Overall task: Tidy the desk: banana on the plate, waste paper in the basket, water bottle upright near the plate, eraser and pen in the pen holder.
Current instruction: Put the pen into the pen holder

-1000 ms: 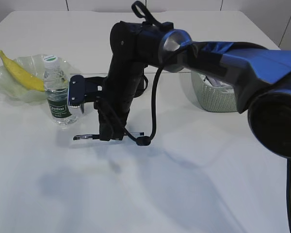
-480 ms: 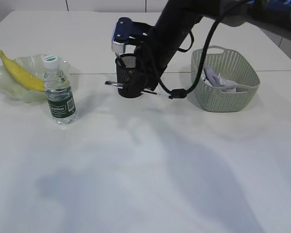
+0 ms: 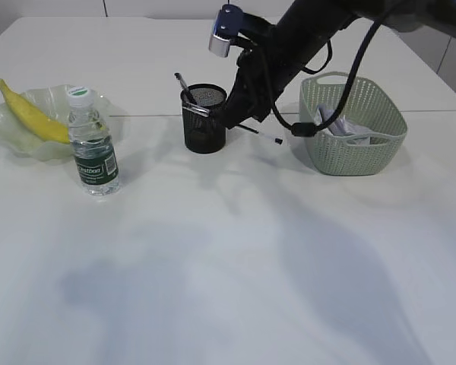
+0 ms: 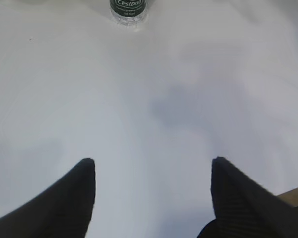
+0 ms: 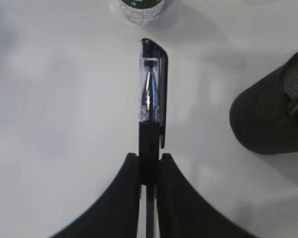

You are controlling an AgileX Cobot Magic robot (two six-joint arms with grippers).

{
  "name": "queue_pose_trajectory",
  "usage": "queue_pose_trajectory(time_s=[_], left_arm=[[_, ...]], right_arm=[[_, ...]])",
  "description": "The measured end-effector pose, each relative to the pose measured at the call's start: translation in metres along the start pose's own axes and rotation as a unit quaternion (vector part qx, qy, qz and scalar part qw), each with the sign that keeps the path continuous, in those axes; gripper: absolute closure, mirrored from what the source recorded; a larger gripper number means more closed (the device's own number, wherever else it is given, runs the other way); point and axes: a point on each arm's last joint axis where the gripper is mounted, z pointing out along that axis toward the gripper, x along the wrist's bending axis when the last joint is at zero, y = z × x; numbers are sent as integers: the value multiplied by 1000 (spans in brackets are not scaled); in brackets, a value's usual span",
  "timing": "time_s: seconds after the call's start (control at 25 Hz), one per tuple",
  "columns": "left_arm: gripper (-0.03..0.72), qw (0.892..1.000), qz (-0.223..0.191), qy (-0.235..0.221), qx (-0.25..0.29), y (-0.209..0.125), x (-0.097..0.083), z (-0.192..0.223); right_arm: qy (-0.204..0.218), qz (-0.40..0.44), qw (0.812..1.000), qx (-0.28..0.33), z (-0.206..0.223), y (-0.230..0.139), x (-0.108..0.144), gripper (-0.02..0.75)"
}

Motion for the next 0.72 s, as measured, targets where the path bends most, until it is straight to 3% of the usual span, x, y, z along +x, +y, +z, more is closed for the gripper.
queue_pose_trajectory(time_s=[0.32, 0.72], left_arm=[[171, 1000, 0, 0, -11, 2, 0, 0], [171, 1000, 0, 0, -11, 2, 0, 0]], right_arm=[[-43, -6, 998, -51, -11, -6, -16, 696], [-136, -9, 980, -142, -18, 7, -34, 696]])
